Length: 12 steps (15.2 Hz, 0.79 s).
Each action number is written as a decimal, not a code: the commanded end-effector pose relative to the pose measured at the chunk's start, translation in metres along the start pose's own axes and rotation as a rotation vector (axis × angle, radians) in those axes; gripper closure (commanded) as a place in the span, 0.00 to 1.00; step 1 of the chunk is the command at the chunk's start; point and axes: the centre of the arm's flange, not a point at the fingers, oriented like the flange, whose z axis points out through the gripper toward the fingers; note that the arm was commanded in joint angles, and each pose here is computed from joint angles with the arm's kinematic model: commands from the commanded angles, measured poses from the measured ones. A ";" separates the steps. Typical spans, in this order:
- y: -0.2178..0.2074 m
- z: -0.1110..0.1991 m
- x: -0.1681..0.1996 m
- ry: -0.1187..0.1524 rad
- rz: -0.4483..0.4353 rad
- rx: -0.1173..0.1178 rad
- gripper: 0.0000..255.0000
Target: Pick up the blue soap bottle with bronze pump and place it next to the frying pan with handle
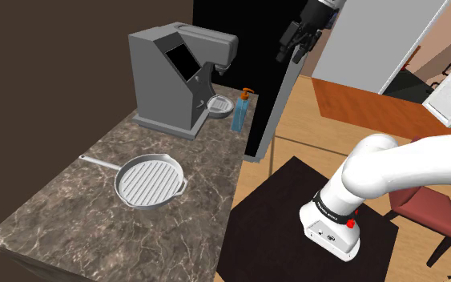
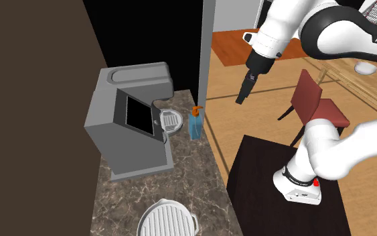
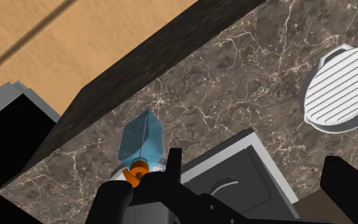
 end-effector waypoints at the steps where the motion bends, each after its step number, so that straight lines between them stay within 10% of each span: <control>1: 0.000 0.000 0.000 0.000 0.000 0.000 0.00; 12: 0.045 0.105 0.089 -0.035 -0.028 -0.069 0.00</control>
